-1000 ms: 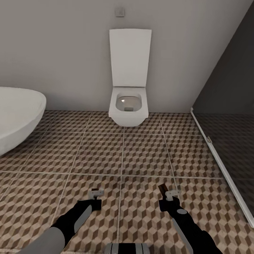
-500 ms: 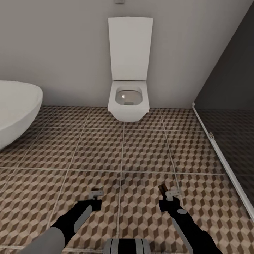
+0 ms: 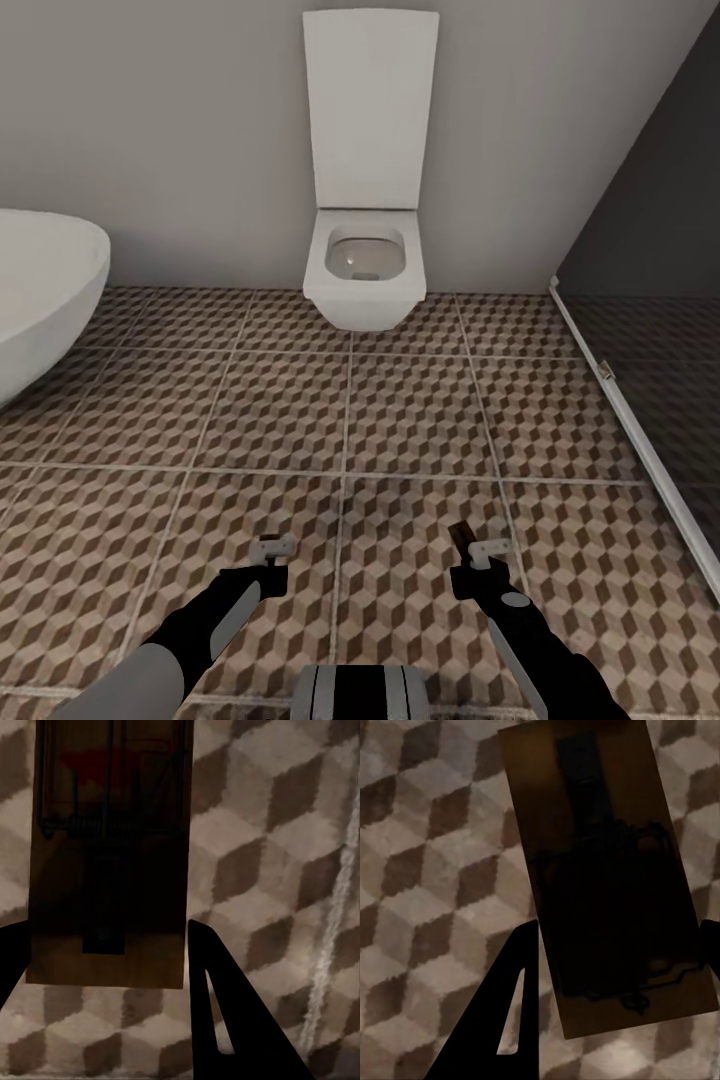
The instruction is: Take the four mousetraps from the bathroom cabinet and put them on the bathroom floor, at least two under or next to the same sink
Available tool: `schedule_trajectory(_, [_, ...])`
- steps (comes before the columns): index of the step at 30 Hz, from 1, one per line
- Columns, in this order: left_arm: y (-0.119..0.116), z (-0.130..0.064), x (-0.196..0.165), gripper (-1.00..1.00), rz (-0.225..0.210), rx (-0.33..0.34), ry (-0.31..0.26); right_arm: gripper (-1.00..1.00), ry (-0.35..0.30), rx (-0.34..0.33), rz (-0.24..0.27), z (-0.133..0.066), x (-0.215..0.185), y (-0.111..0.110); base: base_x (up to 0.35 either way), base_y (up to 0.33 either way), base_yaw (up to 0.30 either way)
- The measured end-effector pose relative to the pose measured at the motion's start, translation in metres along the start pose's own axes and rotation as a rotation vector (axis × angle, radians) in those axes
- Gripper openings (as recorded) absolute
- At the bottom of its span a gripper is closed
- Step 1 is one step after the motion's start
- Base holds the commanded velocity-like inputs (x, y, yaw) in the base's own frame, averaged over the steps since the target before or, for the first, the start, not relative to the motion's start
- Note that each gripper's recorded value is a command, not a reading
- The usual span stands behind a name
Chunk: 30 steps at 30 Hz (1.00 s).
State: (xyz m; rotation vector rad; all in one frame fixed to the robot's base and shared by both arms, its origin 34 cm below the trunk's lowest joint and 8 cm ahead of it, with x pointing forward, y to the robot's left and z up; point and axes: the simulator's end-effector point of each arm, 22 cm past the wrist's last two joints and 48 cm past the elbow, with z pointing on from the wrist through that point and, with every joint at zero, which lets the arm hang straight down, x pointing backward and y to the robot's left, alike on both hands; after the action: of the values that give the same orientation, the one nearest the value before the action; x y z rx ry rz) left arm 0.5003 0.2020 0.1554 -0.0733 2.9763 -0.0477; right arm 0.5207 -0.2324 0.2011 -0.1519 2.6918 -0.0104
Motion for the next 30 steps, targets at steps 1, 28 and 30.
schedule_trajectory(1, [0.0, 0.003, 0.002, -1.0, 0.0, 0.0, 0.002, -1.0, 0.002, 0.0, 0.0, 0.002, 0.002, 0.0, 0.0, 0.0, 0.0])
schedule_trajectory(28, [0.002, 0.019, 0.017, -1.0, -0.001, -0.002, 0.027, -1.0, 0.026, -0.004, -0.001, 0.015, 0.02, 0.002, 0.019, 0.0, 0.0])
schedule_trajectory(30, [0.002, 0.019, 0.017, -1.0, -0.001, -0.002, 0.027, -1.0, 0.025, -0.004, -0.001, 0.015, 0.02, 0.002, 0.227, 0.0, 0.0])
